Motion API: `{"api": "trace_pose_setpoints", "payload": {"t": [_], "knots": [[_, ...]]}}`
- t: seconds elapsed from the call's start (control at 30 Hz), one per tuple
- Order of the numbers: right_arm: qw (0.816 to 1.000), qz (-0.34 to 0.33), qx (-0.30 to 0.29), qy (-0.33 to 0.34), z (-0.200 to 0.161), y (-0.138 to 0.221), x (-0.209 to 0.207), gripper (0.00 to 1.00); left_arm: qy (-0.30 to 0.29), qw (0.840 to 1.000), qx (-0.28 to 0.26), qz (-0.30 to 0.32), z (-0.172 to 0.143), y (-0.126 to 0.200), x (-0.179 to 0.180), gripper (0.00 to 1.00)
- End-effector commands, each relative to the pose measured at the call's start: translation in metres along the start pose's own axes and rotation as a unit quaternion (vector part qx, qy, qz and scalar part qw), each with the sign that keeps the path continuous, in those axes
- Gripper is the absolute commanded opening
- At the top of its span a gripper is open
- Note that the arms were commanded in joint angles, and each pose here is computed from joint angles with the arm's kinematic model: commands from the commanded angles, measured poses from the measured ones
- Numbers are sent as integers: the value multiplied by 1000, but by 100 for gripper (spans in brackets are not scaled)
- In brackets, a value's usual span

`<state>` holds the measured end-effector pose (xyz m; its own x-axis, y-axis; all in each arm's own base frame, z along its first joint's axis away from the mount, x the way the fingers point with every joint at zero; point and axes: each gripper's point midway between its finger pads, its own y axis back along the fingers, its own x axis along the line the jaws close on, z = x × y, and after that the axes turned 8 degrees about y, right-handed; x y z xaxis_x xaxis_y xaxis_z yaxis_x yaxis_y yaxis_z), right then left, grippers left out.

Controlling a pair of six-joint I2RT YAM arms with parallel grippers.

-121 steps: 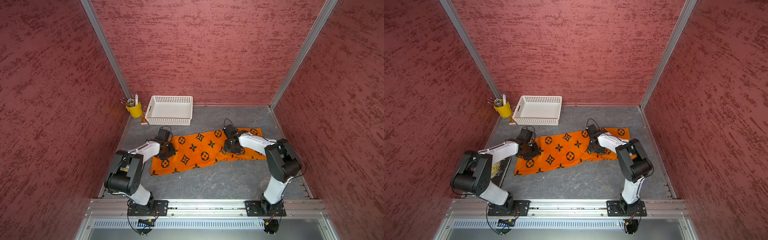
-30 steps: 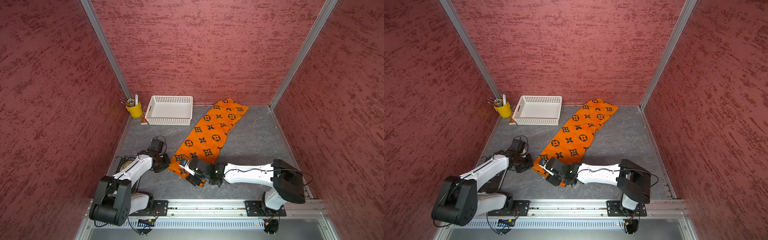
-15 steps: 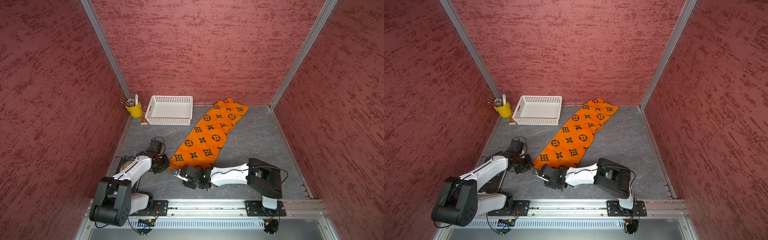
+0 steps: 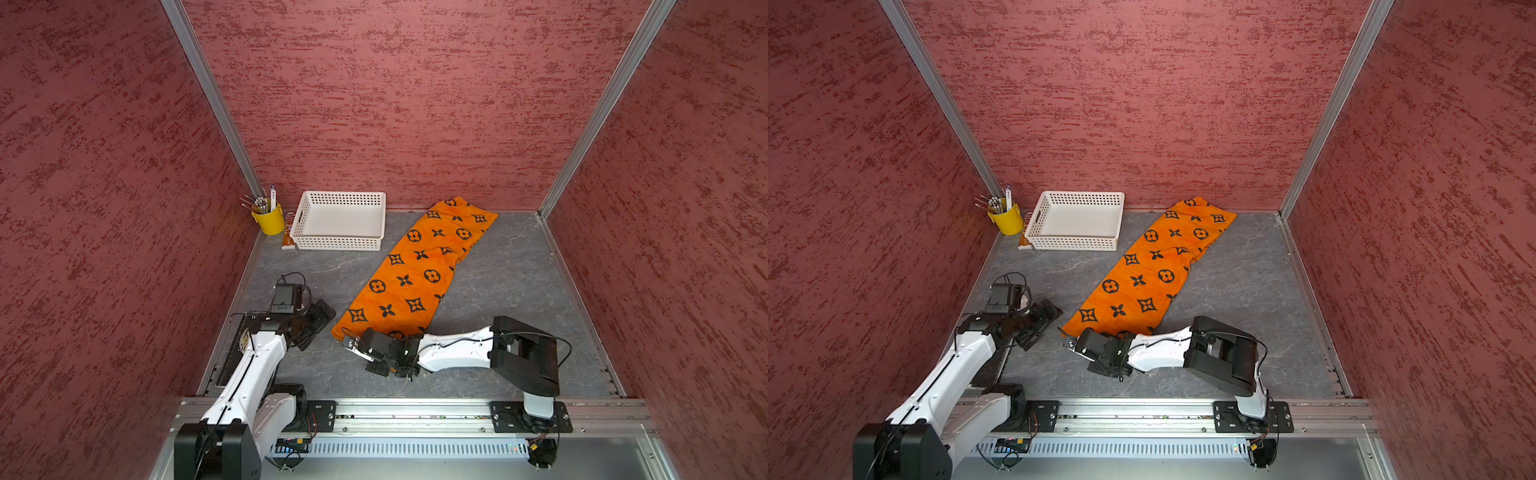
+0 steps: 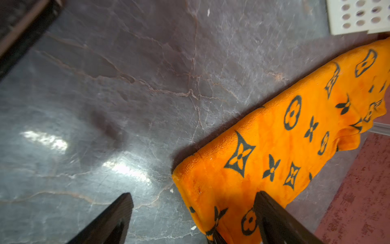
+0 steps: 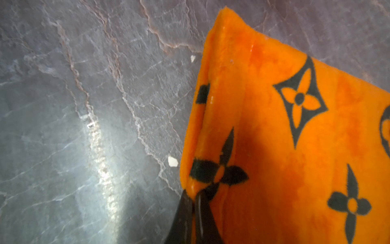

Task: Roll up the pillowcase
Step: Roll the pillowcase at the center of the board.

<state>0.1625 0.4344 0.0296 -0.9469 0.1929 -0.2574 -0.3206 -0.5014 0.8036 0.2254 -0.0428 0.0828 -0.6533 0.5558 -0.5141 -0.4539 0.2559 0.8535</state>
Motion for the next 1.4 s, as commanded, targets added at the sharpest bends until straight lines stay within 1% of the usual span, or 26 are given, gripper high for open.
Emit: {"api": "trace_pose_setpoints", "payload": {"t": [0.0,0.1,0.27,0.4,0.57,0.67,0.7,0.77,0.87,0.97,1.07,1.17,1.37], "knots": [[998,26,-32,-37,25,25,-4,0,-4,1000,-18,4,3,17,0,94],[996,41,-45,-71,28,33,-12,0,-11,1000,-25,-6,2,23,-3,93],[986,64,-62,-143,25,38,-32,0,-42,999,-27,-19,-8,30,-13,85],[974,75,-76,-200,19,39,-55,0,-92,995,-25,-3,-27,30,-18,82],[959,86,-84,-257,10,35,-76,0,-132,991,-18,20,-52,27,-16,78],[951,90,-89,-284,2,34,-84,0,-148,989,-8,28,-63,22,-15,72],[948,91,-90,-291,0,34,-85,0,-155,988,-3,25,-67,20,-17,67],[945,89,-91,-300,-4,35,-88,0,-162,987,4,17,-72,15,-22,60],[941,90,-93,-312,-9,35,-88,0,-176,984,11,1,-74,8,-37,49],[938,90,-91,-323,-13,34,-88,0,-187,982,3,-5,-68,2,-54,34],[935,81,-90,-333,-17,34,-92,0,-197,980,10,-10,-65,-4,-72,31],[931,77,-90,-344,-20,34,-96,0,-200,979,16,-16,-61,-15,-81,28],[929,71,-80,-354,-26,30,-100,0,-192,980,21,-35,-50,-32,-97,27]]}}
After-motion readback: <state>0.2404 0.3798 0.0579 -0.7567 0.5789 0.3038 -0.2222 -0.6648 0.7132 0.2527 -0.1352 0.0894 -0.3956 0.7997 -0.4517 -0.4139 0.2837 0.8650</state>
